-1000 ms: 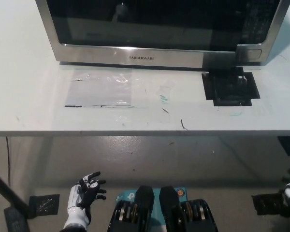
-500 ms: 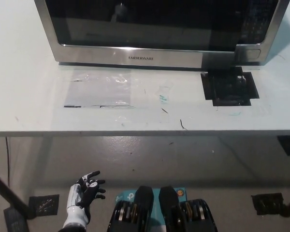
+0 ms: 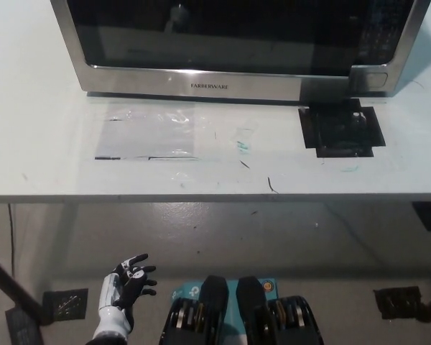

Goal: A microwave is kept infront of the robot with its door slightly ajar. The robot uses its right hand to push the door towards the left to open it.

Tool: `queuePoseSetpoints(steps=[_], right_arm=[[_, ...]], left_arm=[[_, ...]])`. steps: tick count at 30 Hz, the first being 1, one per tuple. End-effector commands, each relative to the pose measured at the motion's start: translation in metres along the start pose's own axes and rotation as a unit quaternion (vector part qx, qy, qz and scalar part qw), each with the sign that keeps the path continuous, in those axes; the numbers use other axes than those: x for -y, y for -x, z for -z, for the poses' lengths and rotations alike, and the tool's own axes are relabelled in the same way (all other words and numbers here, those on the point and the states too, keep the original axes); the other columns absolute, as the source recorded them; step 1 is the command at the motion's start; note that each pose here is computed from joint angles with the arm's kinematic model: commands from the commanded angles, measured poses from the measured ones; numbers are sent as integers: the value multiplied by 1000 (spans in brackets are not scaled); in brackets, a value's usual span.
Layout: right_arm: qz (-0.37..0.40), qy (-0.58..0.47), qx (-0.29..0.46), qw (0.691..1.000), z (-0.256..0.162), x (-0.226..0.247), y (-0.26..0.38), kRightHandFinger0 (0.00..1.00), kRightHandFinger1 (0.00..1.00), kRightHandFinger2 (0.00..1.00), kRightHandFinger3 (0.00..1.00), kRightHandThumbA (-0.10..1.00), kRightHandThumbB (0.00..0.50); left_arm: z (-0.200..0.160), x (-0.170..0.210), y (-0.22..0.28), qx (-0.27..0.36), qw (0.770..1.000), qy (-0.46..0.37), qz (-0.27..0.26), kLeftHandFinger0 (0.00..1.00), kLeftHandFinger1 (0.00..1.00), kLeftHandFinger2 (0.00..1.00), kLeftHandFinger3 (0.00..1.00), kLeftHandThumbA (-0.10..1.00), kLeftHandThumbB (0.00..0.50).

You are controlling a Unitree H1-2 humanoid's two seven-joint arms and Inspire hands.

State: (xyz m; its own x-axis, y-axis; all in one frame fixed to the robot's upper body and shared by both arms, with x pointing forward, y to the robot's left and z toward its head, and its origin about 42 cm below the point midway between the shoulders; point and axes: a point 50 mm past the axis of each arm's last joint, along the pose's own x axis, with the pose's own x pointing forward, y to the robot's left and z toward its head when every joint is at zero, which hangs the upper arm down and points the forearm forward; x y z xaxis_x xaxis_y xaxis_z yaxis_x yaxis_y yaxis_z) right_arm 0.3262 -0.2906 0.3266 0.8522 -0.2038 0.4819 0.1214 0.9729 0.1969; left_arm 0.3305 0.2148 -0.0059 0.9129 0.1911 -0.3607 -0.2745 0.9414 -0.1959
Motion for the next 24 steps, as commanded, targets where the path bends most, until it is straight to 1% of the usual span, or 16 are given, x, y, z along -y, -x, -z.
queuePoseSetpoints(steps=[1,2,4,6,7,9,10,12,14,15,16,18,19,20,21,24], right_arm=[[-9,5,13,1000,-8,-13,-32,406,595,690,830,412,215],[-7,4,13,1000,-7,-14,-35,408,599,693,823,422,218],[-20,8,26,999,-4,-22,-57,441,607,690,824,414,170],[-25,5,26,999,0,-27,-70,478,615,684,823,395,176],[-34,8,27,999,3,-35,-89,472,598,672,831,378,176],[-43,14,34,998,5,-38,-101,452,589,666,828,368,159],[-48,33,29,998,10,-44,-121,420,565,649,816,406,185],[-51,50,25,997,13,-47,-134,438,575,654,838,425,184],[-61,71,5,996,24,-53,-156,459,607,694,869,416,213],[-62,75,4,995,25,-54,-159,461,613,703,878,418,213],[-58,91,-10,994,34,-55,-168,466,619,688,844,387,200],[-55,111,-19,992,44,-54,-175,438,612,686,822,355,178],[-54,115,-23,992,47,-53,-177,469,644,704,839,319,180],[-55,121,-32,991,52,-53,-182,483,658,715,844,340,190],[-54,124,-37,990,56,-53,-184,498,667,716,839,341,204],[-50,143,-49,987,64,-52,-190,530,690,721,842,361,207]], left_arm=[[-13,5,-4,21,1000,0,2,315,320,427,549,14,0],[-12,5,-4,21,1000,0,2,311,318,425,547,16,0],[-11,5,-4,21,1000,-2,9,322,331,431,551,36,0],[-11,5,-3,25,1000,-4,10,317,325,429,555,52,0],[-10,5,-3,21,1000,5,7,315,319,418,540,56,13],[-10,7,-4,21,1000,5,8,318,323,422,536,52,10],[-11,7,-4,22,1000,1,10,317,321,421,535,53,0],[-10,8,-3,22,1000,0,9,308,312,416,540,31,0],[-9,8,-3,23,1000,-1,9,314,318,421,538,19,0],[-9,8,-3,23,1000,0,9,317,320,422,536,18,0],[-10,8,-3,22,1000,-2,11,341,341,439,542,31,0],[-11,8,-2,23,1000,-1,12,355,352,455,557,32,0],[-11,9,-2,23,1000,-1,11,364,357,464,566,31,0],[-12,9,-2,22,1000,-4,14,385,372,480,581,25,0],[-12,9,-2,23,1000,-5,14,365,351,462,573,10,0],[-12,12,-3,23,1000,-8,14,341,339,452,559,-9,0]])
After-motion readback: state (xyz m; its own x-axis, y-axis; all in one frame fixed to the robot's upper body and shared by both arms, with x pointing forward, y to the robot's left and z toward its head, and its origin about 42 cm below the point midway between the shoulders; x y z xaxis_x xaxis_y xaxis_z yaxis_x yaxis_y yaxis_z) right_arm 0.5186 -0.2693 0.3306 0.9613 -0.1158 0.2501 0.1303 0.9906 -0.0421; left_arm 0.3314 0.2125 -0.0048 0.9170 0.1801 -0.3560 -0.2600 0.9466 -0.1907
